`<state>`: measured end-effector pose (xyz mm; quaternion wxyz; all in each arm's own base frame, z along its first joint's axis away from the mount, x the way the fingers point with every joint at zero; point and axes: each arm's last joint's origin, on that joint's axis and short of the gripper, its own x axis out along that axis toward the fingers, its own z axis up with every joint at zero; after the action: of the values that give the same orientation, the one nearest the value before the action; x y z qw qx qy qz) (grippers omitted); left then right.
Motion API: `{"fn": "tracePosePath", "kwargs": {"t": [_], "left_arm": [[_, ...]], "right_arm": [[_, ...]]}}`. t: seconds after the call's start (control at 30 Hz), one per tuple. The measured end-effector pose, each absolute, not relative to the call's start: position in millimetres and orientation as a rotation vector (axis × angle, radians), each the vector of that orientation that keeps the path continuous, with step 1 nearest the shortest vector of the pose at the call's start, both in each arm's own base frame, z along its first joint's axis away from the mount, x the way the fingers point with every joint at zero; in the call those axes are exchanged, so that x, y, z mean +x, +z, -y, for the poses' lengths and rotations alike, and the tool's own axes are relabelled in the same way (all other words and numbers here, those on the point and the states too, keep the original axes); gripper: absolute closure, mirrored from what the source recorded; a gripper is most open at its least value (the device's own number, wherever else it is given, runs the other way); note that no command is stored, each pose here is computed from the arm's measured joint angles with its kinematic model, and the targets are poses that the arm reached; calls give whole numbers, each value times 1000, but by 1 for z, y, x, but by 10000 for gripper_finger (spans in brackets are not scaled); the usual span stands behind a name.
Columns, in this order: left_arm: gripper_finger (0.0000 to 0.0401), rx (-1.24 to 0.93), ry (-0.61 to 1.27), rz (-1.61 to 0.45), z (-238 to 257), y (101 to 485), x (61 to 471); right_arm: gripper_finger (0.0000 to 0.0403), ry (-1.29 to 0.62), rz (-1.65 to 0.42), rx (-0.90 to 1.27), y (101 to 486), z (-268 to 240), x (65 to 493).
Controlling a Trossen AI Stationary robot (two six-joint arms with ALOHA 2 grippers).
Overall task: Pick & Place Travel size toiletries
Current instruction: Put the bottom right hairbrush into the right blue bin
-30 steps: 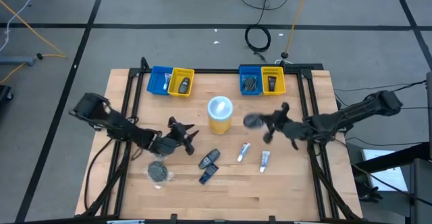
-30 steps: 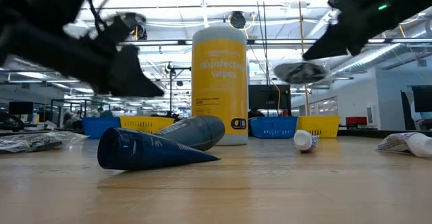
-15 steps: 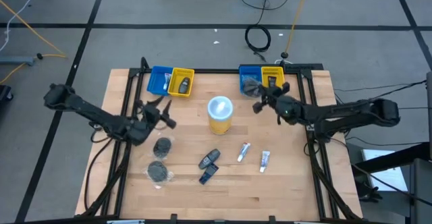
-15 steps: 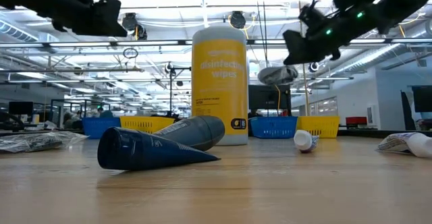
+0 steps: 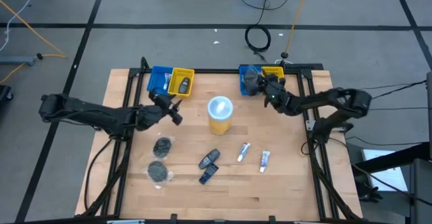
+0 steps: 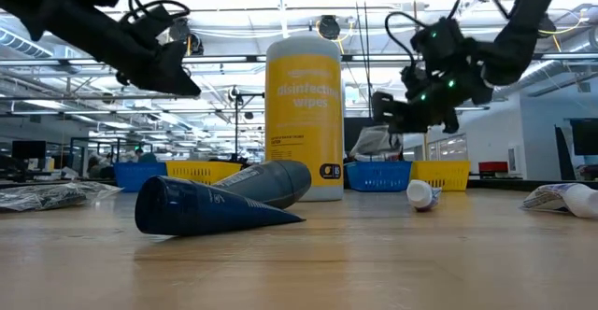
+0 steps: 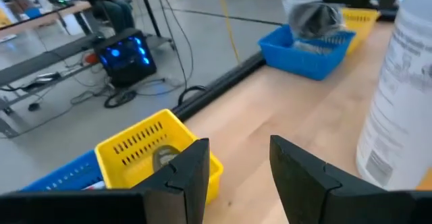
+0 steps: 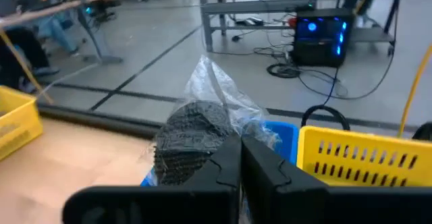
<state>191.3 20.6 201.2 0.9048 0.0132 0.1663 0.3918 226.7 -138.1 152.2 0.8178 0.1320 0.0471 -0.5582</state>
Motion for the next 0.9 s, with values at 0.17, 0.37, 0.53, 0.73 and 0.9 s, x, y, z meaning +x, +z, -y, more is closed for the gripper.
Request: {"fn": "tracePosePath", "kwargs": {"t": [0.17,0.37,0.53,0.73,0.9], "left_arm": [[249,43,808,-391,-22,193,196],[249,50,808,-421,-22,186,199],[249,41,795,-424,-21,185,200],[249,30,754,-432,-20,185,201],[249,25,734,-435,-20,185,201]], "right_arm": [[403,-1227,-78,341,136,147,227],[393,-1242,-56,388,133,150,226],[352,-1190,-47,430,133,150,227],[273,-1128,-54,455,133,151,228],[239,-1099,-93,406,137,150,227]]}}
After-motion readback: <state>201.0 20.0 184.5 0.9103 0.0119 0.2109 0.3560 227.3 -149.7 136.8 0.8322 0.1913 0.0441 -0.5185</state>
